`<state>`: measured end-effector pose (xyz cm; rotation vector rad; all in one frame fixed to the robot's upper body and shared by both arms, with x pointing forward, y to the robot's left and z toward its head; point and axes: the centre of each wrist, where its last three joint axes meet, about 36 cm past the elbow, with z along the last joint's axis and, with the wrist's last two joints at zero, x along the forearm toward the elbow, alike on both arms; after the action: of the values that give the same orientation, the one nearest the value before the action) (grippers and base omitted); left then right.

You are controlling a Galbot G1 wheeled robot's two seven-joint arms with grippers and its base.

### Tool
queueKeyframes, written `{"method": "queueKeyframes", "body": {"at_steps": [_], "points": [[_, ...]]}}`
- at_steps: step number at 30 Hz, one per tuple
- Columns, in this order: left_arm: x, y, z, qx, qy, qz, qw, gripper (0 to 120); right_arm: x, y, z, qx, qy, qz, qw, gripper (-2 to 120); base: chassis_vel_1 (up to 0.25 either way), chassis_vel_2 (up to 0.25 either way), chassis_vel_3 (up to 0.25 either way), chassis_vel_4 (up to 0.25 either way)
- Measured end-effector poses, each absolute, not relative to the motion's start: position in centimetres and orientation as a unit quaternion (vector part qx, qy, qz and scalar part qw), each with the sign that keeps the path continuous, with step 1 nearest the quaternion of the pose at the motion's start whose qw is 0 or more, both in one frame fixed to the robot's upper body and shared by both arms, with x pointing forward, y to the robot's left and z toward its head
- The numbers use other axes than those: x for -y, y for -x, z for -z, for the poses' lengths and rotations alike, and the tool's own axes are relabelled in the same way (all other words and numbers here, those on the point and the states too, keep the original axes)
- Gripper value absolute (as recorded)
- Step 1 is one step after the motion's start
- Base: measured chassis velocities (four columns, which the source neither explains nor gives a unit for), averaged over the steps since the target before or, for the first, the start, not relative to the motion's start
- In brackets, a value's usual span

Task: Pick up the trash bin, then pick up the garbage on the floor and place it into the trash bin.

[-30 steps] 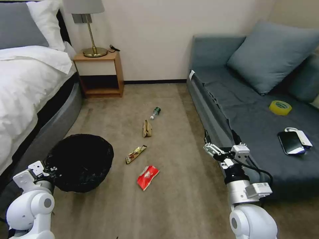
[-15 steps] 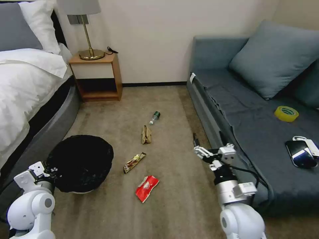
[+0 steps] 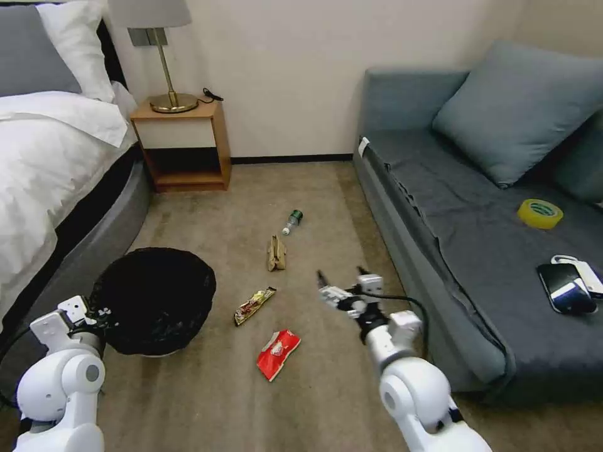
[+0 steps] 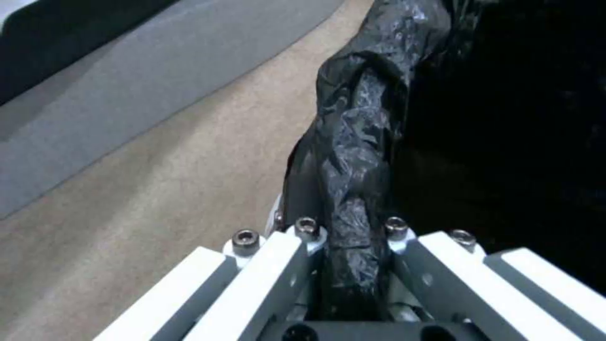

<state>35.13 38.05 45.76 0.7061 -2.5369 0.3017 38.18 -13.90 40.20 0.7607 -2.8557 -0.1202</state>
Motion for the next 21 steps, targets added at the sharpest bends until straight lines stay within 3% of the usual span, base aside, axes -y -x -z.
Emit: {"method": "queueKeyframes", "body": {"at_steps": [5,8,21], "points": [[-38.5,-34.9,-45.9,0.927,-0.265,-0.111,0.241,2,13.7,-42.5,-37.2,0.928,-0.367,-0.045,0.057,100,0.000,0.000,0.000,0.000],[-38.6,-34.4,-46.1,0.926,-0.271,-0.115,0.238,2,14.7,-46.3,-34.2,0.878,-0.456,-0.143,0.042,100,0.000,0.000,0.000,0.000],[-38.2,-31.9,-46.0,0.917,-0.293,-0.120,0.241,2,13.3,-56.4,-30.3,0.647,-0.655,-0.391,0.010,100,0.000,0.000,0.000,0.000]]}}
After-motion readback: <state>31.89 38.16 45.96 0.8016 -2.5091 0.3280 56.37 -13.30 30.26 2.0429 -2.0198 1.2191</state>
